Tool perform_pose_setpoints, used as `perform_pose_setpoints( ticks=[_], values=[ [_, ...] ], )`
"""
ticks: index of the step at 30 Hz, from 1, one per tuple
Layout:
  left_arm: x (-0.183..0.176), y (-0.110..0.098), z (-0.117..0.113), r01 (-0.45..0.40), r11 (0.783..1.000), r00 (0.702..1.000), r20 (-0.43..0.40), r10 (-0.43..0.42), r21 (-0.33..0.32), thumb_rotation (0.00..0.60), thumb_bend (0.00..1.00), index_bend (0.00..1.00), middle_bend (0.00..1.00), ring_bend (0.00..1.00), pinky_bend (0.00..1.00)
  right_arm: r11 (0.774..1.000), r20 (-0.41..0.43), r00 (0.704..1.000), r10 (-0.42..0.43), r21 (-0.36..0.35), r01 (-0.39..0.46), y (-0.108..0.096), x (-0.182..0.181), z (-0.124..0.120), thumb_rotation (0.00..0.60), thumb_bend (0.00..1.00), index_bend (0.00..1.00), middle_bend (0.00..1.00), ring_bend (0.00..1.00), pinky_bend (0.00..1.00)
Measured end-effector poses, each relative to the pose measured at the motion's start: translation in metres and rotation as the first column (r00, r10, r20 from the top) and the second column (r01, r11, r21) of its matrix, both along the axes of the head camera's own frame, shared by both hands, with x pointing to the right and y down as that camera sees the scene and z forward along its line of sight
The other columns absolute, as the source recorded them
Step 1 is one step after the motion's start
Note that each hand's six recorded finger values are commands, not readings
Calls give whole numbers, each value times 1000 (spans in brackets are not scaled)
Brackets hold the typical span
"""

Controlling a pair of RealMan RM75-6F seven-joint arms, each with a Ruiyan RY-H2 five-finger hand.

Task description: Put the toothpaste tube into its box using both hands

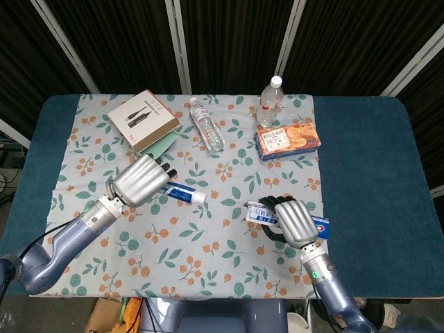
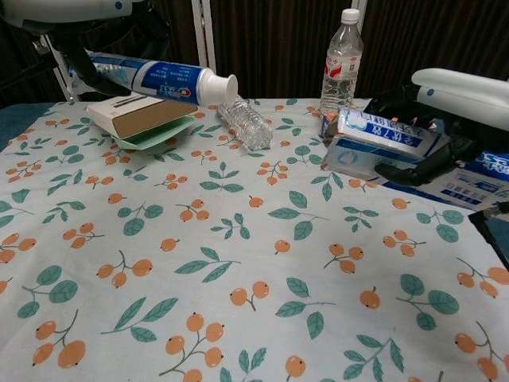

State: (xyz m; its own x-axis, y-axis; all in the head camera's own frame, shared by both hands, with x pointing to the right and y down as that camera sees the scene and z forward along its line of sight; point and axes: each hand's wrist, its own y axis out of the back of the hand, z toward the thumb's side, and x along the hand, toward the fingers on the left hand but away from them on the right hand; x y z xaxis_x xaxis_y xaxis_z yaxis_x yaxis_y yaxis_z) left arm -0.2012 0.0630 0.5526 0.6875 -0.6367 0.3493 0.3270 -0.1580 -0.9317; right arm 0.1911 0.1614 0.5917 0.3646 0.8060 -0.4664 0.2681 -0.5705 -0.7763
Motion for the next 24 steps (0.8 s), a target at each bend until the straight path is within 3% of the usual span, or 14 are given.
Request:
perform_pose_setpoints(
  ticks=[8,24],
  values=[
    [4,-1,5,-16,1000,1000,13,16,2,600,511,677,767,682,723,998,17,998,64,23,-64,-21,-19,-2,600,398,443,522,455,420],
    [30,-17,13,-7,998,999,48,5,57,600,510,678,770,682,723,996,24,996,86,22,-87,-28,-27,-6,600,398,443,523,456,420]
  ],
)
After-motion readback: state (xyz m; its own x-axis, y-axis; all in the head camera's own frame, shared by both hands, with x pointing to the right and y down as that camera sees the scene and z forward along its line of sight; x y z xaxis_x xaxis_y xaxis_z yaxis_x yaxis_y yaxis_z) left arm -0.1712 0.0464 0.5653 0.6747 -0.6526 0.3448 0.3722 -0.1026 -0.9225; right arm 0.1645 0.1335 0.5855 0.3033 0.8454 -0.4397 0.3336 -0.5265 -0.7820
